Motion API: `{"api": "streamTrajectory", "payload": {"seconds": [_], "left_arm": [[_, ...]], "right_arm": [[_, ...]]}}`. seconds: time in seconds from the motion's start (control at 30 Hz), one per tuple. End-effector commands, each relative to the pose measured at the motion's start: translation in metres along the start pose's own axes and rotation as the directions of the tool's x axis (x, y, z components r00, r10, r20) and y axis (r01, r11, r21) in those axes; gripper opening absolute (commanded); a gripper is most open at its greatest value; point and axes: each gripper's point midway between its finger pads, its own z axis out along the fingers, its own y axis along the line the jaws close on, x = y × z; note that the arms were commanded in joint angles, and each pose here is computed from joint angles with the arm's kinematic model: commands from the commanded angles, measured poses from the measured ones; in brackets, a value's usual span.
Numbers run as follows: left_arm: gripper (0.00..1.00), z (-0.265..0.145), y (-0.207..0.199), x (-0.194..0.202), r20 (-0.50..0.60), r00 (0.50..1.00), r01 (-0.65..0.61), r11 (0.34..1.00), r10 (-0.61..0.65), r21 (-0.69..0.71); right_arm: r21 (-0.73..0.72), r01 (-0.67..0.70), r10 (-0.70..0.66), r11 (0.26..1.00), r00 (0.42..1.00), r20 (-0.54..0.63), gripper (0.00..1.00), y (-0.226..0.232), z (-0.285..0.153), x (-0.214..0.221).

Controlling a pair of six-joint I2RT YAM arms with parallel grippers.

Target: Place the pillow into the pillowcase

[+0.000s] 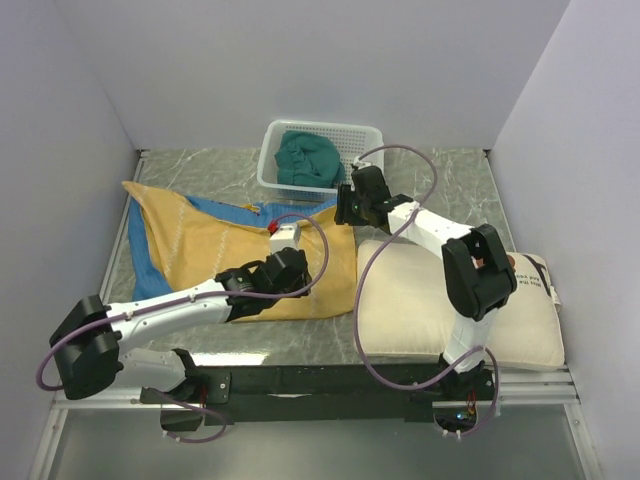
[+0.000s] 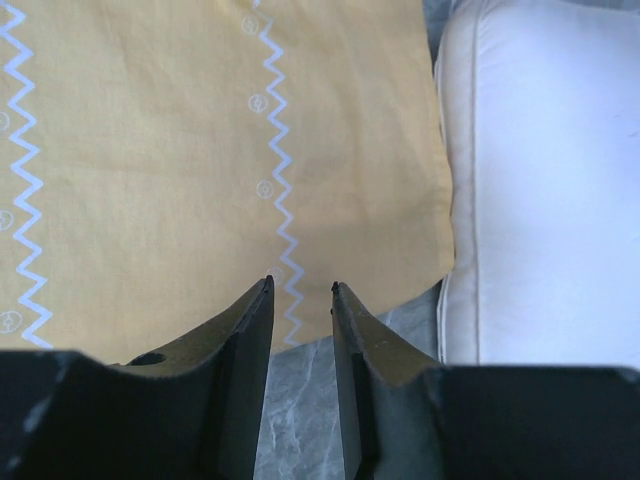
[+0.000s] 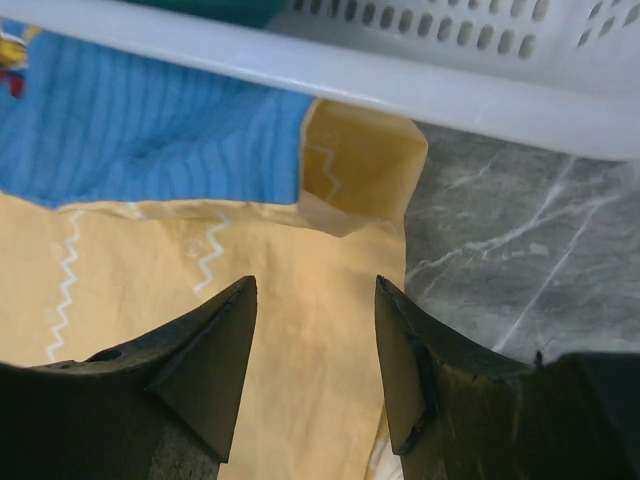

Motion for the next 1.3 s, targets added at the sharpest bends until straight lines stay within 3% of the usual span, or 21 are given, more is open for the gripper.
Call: {"api": "streamTrajectory", "payload": {"seconds": [0.0,0.33,0.9,1.0,1.1,1.13,1.27], "left_arm": [[0.36,-0.015,-0.009,-0.021,0.042,0.999,0.001,0.999,-0.003,0.039],[0.38,-0.02,-0.005,-0.021,0.047,0.999,0.0,0.999,-0.003,0.047],[0.41,-0.018,-0.006,-0.017,0.034,0.999,0.013,0.998,-0.014,0.057],[0.42,-0.016,-0.006,-0.016,0.032,0.999,0.012,0.998,-0.014,0.057],[0.47,-0.013,-0.011,-0.015,0.026,1.0,0.01,0.997,-0.012,0.072],[0.48,-0.012,-0.012,-0.015,0.026,1.0,0.012,0.997,-0.014,0.075],[0.59,-0.004,-0.017,-0.015,0.025,1.0,0.012,0.997,-0.014,0.075]], "right_arm": [[-0.029,0.033,-0.033,0.999,0.999,-0.008,0.58,-0.002,0.011,-0.003],[-0.024,0.022,-0.024,0.999,0.998,-0.062,0.57,-0.01,0.03,0.022],[0.011,0.009,-0.008,1.0,0.997,-0.08,0.57,-0.025,0.04,0.028],[-0.034,-0.009,0.005,0.999,0.996,-0.093,0.5,-0.017,0.039,0.032],[-0.075,-0.023,0.015,0.997,0.995,-0.102,0.33,-0.008,0.036,0.032],[-0.083,-0.03,0.021,0.996,0.994,-0.106,0.2,-0.006,0.033,0.032],[-0.077,-0.067,0.06,0.995,0.994,-0.092,0.02,-0.001,0.014,0.025]]}}
